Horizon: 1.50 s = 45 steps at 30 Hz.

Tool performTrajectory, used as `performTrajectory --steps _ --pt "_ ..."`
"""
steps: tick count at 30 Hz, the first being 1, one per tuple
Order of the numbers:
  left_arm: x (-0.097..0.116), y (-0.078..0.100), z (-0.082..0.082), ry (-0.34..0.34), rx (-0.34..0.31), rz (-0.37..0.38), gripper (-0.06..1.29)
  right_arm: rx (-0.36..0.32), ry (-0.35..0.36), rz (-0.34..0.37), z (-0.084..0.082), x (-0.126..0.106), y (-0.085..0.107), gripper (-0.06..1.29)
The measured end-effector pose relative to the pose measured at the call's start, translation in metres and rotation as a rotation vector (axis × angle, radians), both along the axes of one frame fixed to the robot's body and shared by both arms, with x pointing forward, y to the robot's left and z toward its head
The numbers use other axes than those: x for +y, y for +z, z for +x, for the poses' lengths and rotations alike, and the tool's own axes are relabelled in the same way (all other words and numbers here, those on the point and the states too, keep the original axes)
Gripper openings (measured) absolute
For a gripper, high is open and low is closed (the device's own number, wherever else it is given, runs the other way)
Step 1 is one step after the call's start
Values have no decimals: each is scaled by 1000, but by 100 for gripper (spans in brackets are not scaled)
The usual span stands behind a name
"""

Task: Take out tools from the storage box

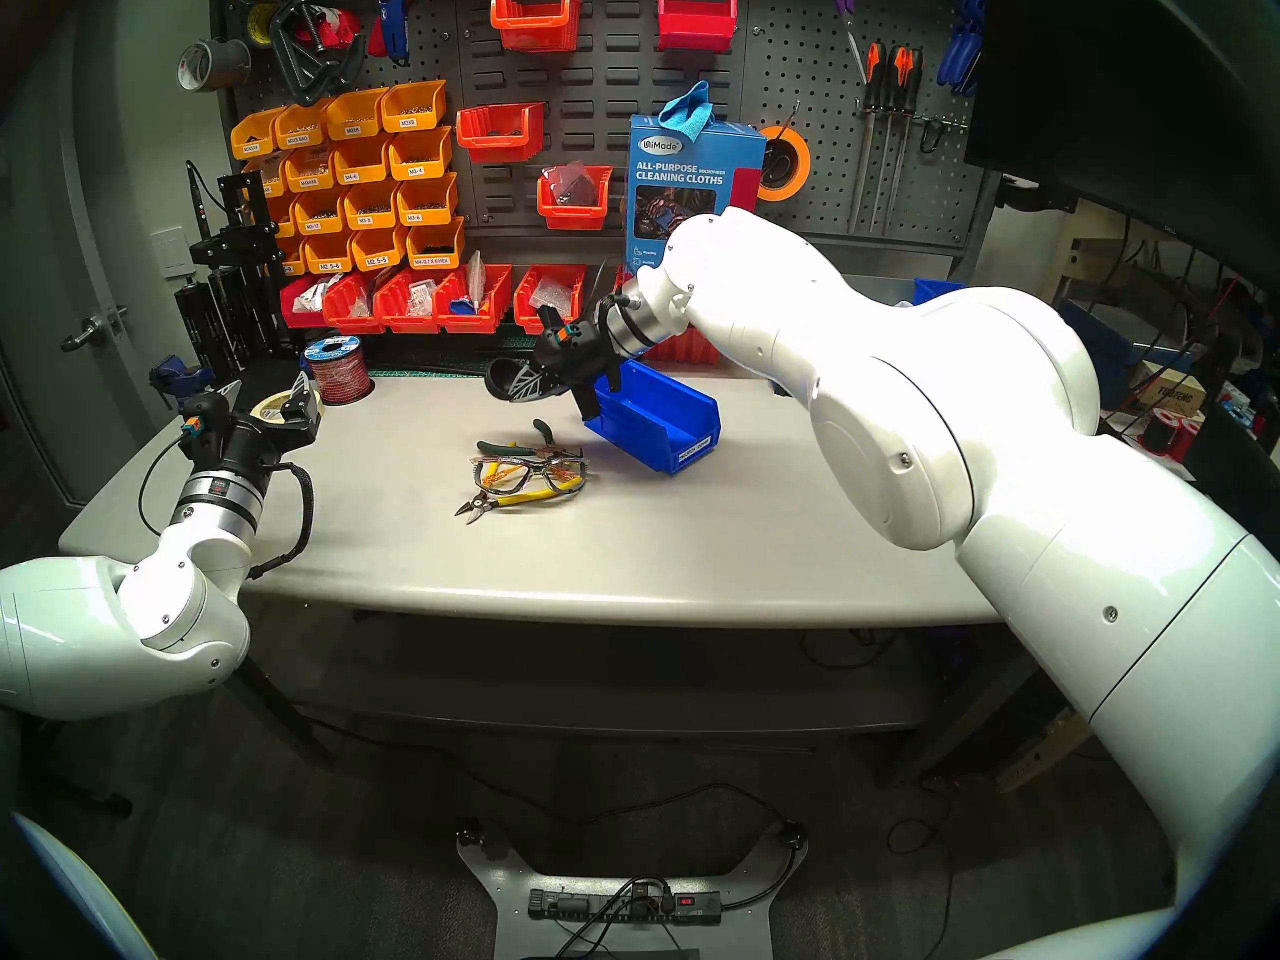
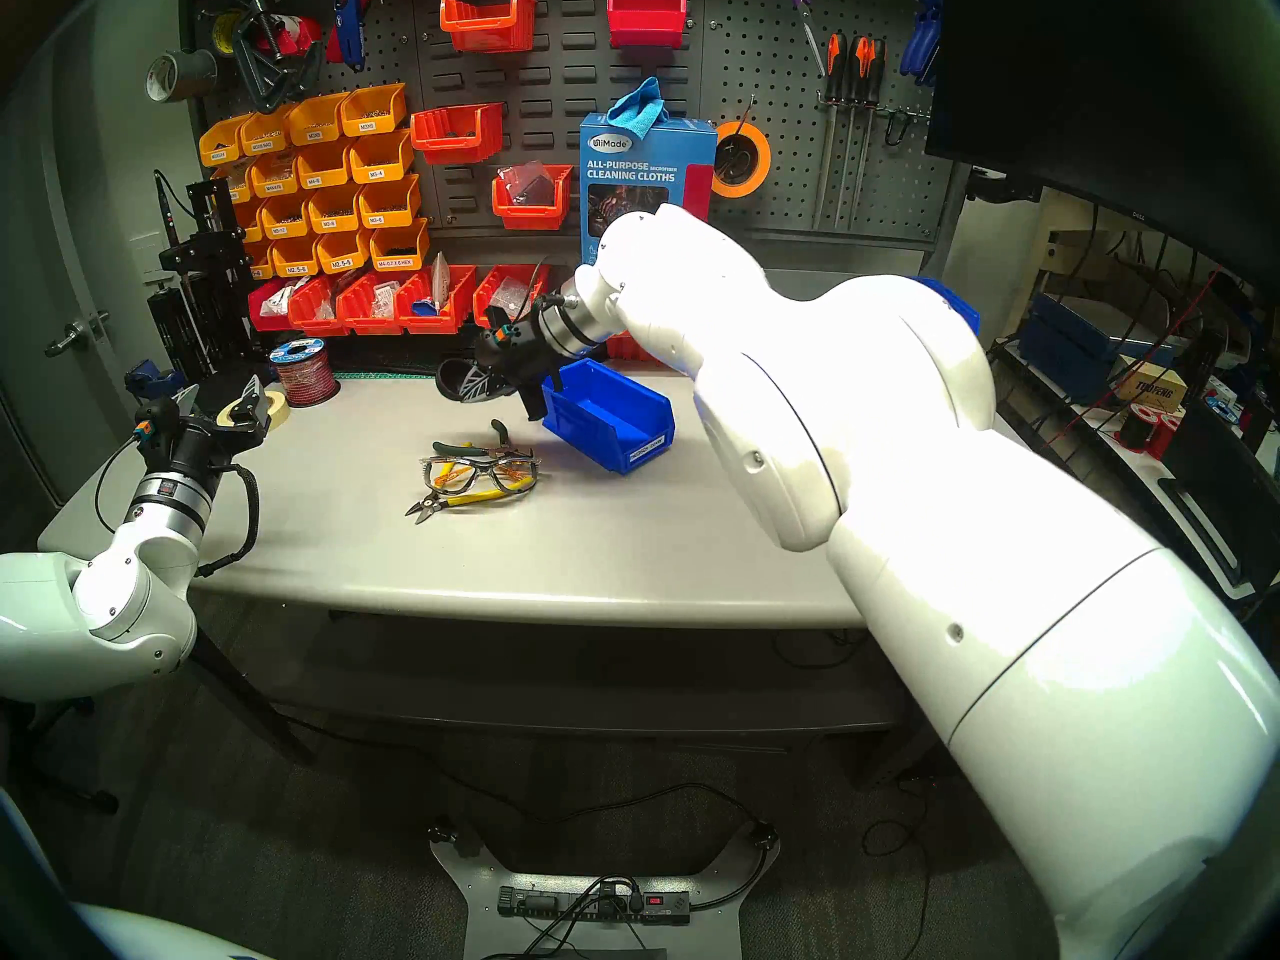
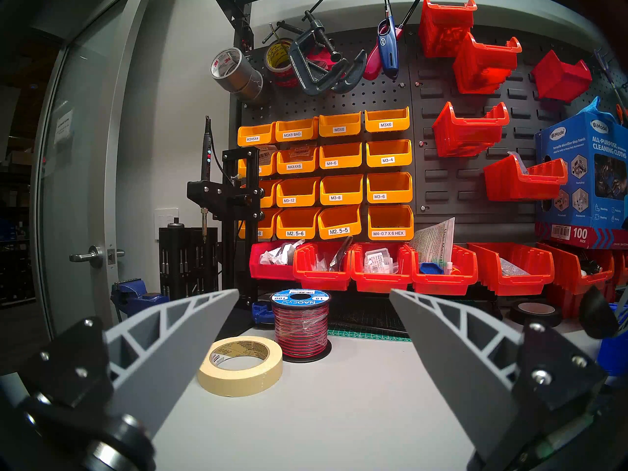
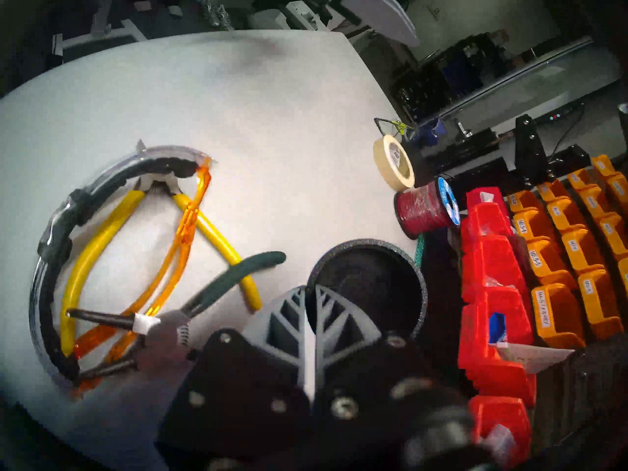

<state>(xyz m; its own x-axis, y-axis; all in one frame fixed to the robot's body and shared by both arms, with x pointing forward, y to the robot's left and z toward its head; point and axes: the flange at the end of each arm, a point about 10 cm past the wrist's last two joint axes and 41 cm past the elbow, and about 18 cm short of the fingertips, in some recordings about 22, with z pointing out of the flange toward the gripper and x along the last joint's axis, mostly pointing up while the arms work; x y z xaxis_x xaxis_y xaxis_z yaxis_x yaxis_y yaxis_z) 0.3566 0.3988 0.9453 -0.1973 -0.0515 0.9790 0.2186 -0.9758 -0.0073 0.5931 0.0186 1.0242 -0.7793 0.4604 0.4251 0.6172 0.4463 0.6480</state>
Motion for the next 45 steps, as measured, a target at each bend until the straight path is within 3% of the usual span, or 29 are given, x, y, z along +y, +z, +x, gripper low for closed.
performTrajectory --steps 9,24,25,27,32,33,35,45 --pt "0 -1 0 0 3 0 121 51 6 -71 -8 6 -25 -4" --pt "0 -1 -1 0 4 1 121 51 -21 -114 -8 13 -20 -1" --pt "0 -1 -1 0 5 1 121 48 -23 -112 -8 13 -19 3" --pt "0 -1 -1 0 5 1 121 39 -30 -106 -7 14 -16 38" --pt "0 -1 -1 0 5 1 121 33 -45 -104 -5 14 -14 85" --pt "1 -1 -1 -1 5 1 121 33 -48 -104 -5 13 -14 100" --pt "0 -1 -1 -1 5 1 121 32 -53 -104 -4 12 -14 112" --pt "0 0 -1 -1 3 1 121 15 -80 -111 3 0 -3 116"
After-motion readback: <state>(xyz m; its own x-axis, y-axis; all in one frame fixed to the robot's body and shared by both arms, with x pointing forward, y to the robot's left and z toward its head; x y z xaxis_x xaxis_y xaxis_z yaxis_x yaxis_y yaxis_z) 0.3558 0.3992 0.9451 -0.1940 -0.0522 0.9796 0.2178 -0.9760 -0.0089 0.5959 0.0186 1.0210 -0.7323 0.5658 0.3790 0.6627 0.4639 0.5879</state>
